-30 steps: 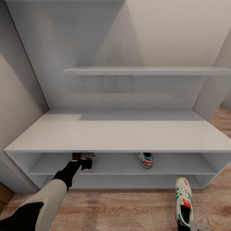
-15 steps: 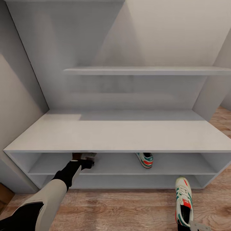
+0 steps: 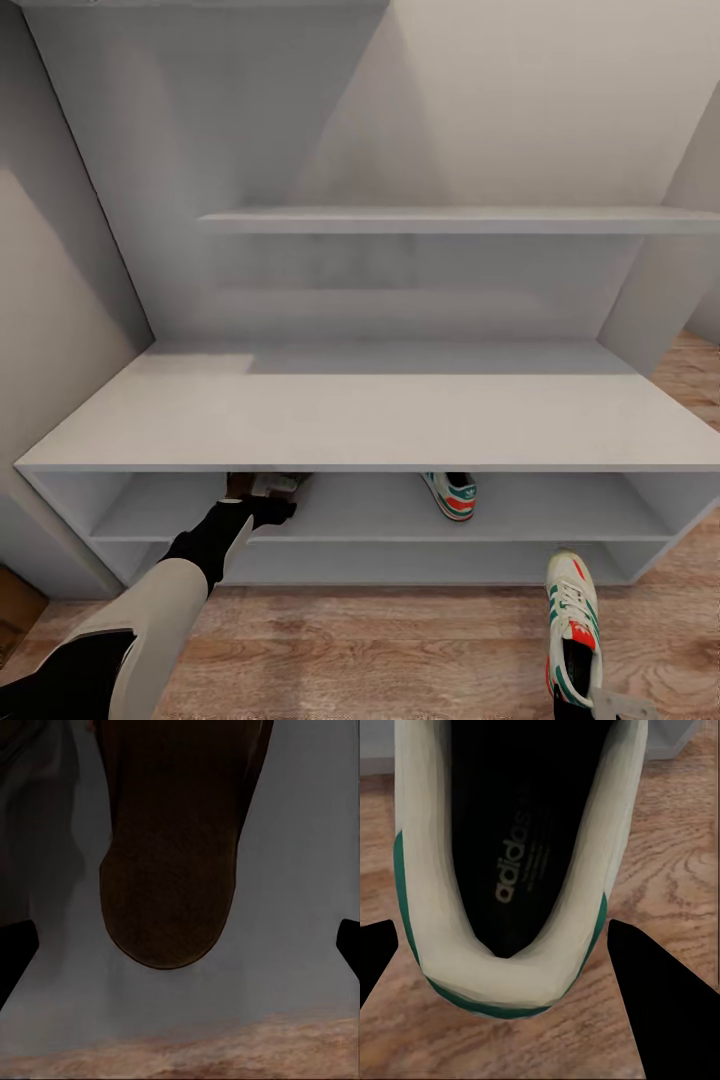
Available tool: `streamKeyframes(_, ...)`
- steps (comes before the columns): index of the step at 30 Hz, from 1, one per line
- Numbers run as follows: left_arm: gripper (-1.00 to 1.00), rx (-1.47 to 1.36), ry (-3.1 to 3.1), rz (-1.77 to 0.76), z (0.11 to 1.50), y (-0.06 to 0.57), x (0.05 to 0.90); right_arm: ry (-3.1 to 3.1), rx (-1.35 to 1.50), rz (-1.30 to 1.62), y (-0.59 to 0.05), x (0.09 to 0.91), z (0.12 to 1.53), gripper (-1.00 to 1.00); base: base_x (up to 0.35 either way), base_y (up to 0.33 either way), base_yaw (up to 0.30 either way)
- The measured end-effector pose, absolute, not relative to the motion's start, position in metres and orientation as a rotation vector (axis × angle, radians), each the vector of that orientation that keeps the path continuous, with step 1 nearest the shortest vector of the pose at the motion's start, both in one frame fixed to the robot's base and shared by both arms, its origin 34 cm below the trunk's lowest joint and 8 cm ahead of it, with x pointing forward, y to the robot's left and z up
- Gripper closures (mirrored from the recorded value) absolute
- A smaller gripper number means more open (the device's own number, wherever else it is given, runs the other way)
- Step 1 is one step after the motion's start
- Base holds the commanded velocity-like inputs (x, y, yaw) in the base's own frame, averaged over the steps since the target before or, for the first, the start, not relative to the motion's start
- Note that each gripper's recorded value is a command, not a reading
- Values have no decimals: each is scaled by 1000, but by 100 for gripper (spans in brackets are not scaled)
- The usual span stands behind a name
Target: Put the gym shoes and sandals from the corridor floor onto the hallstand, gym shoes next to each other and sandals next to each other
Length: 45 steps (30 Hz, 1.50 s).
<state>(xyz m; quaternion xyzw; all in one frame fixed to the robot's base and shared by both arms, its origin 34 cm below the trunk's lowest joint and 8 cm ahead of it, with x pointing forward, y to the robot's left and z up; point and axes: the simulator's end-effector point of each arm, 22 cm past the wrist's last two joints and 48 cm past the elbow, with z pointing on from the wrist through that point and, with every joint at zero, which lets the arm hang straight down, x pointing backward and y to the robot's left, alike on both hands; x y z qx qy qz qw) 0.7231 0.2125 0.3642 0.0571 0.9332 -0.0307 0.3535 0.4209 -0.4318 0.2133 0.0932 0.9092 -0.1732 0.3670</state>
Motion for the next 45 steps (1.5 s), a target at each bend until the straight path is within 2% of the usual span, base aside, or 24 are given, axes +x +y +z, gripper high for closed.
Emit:
streamKeyframes(13, -100, 151, 2416, -81, 362, 212, 722, 2336, 239, -445, -432, 421, 213, 100, -311, 0, 0)
streamKeyframes(20, -100, 143, 2431, -94, 336, 214, 694, 2337, 239, -444, -432, 421, 213, 100, -336, 0, 0)
streamKeyframes(25, -100, 116, 2408, -105, 300, 223, 651, 2336, 240, -448, -433, 421, 213, 100, -336, 0, 0)
streamKeyframes(31, -100, 28, 2406, -107, 253, 266, 573, 2335, 236, -446, -434, 421, 214, 100, -252, 0, 0)
streamKeyframes(40, -100, 44, 2394, -177, 225, 308, 486, 2339, 221, -430, -426, 422, 212, 100, -48, 0, 0)
streamKeyframes(45, -100, -43, 2393, -155, 217, 353, 430, 2342, 214, -428, -426, 422, 212, 100, -2, 0, 0)
